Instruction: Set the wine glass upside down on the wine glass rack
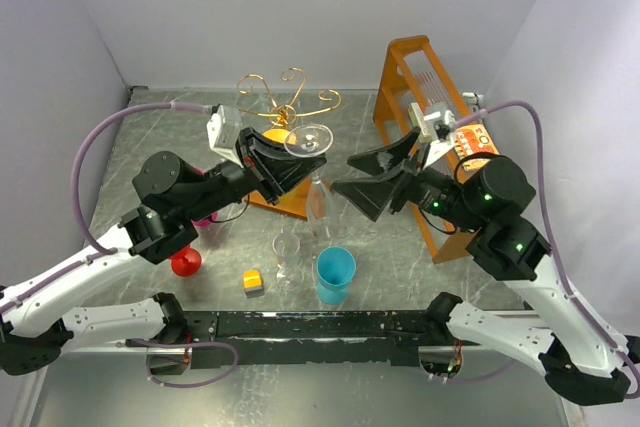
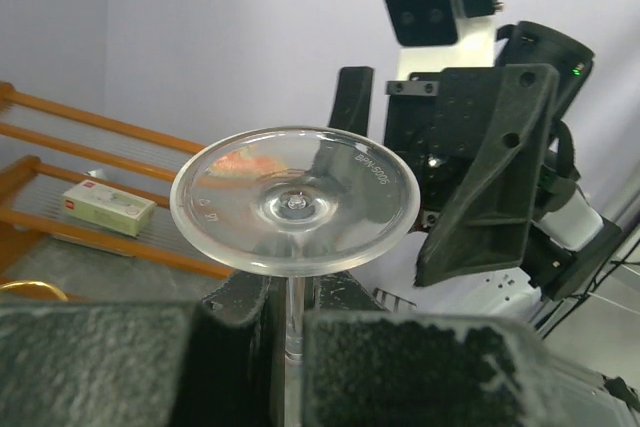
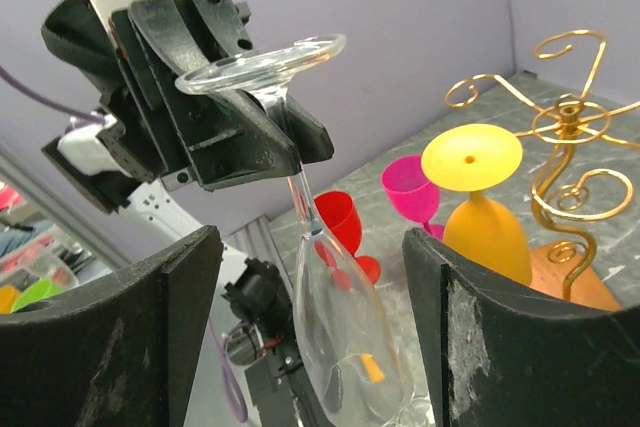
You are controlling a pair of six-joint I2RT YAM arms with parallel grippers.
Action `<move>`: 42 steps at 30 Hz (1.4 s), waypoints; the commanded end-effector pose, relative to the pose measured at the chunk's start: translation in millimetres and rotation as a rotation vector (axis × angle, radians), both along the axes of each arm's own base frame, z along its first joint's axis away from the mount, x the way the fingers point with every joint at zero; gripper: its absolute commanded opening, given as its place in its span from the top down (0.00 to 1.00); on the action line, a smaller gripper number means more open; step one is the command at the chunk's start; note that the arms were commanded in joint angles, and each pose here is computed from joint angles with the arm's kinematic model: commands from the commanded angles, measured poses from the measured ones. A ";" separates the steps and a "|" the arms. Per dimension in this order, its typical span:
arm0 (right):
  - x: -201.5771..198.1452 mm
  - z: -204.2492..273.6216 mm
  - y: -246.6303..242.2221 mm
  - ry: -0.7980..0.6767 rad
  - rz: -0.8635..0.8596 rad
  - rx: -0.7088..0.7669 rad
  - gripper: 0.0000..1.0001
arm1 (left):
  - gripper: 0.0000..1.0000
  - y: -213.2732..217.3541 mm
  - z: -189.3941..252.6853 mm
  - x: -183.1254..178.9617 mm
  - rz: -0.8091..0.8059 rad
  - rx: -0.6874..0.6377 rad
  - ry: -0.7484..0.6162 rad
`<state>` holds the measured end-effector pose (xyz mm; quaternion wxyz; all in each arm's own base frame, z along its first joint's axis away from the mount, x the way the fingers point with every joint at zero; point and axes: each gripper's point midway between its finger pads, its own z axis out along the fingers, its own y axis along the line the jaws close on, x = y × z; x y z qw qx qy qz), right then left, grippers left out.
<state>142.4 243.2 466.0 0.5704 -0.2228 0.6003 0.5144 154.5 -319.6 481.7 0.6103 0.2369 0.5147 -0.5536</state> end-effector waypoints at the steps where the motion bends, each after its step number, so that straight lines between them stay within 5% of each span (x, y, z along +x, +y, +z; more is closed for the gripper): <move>1: -9.5 -2.8 14.3 -0.057 0.104 -0.003 0.28 | 0.93 -2.3 10.8 -17.3 -0.090 -0.029 -0.031; 11: -18.6 -30.0 29.7 -0.038 0.215 -0.020 0.40 | 0.93 -21.3 1.4 -28.9 -0.214 -0.016 0.004; 22: -14.7 -52.3 41.6 -0.073 0.255 -0.053 0.79 | 0.93 -20.6 -2.5 -39.4 -0.267 -0.028 -0.013; 25: -13.6 -43.9 39.2 -0.109 0.236 -0.026 1.00 | 0.93 -19.0 -8.0 -38.3 -0.254 -0.023 -0.016; 28: -6.6 -40.9 37.7 -0.112 0.195 -0.022 1.00 | 0.93 -17.6 -15.6 -32.5 -0.220 -0.013 -0.005; 42: 5.8 -20.6 25.4 -0.237 0.086 -0.057 1.00 | 0.46 -5.5 -22.3 -4.4 -0.049 -0.001 0.107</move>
